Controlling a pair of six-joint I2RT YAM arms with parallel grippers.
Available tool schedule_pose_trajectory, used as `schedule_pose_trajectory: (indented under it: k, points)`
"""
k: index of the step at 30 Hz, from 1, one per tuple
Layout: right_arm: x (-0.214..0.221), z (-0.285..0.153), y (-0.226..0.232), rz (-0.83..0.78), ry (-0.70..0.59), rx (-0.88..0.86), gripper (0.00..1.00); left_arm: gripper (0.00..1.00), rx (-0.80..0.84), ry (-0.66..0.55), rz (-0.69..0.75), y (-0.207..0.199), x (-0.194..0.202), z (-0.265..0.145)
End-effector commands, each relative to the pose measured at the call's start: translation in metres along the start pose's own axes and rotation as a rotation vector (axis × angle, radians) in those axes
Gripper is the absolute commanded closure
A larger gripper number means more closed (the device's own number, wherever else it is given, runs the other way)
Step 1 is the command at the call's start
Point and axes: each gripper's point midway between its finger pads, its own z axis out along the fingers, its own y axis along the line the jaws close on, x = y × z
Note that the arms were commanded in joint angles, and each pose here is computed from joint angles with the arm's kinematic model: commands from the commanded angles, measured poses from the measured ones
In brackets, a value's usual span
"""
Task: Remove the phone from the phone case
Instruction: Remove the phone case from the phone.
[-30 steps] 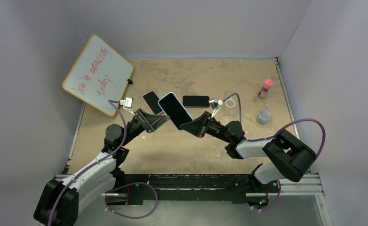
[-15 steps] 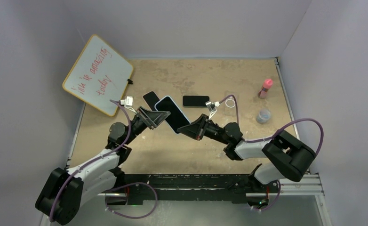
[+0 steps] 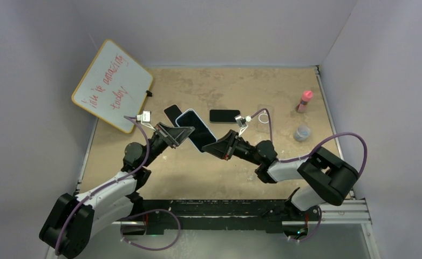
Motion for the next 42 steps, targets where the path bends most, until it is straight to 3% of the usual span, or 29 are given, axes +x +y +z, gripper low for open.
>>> schedule_pose_trajectory:
  k: [1, 6, 12, 17, 26, 42]
  points:
    - [-0.040, -0.002, 0.067, -0.268, -0.202, -0.268, 0.72, 1.00, 0.013, -0.126, -0.036, -0.011, -0.023, -0.002]
    - [-0.036, -0.007, 0.066, -0.298, -0.198, -0.275, 0.57, 1.00, 0.033, -0.105, -0.045, -0.019, -0.022, -0.002]
    - [-0.027, -0.014, 0.066, -0.429, -0.144, -0.260, 0.47, 1.00, 0.032, -0.064, -0.025, -0.024, -0.017, -0.004]
    - [-0.030, -0.011, 0.065, -0.504, -0.137, -0.236, 0.46, 1.00, 0.040, -0.071, -0.033, -0.028, -0.020, -0.003]
    - [-0.025, -0.002, 0.066, -0.492, -0.139, -0.292, 0.45, 1.00, 0.089, -0.095, -0.135, -0.029, -0.020, -0.003]
    - [-0.029, 0.008, 0.072, -0.518, -0.174, -0.337, 0.49, 1.00, 0.063, -0.102, -0.122, -0.028, -0.022, -0.004]
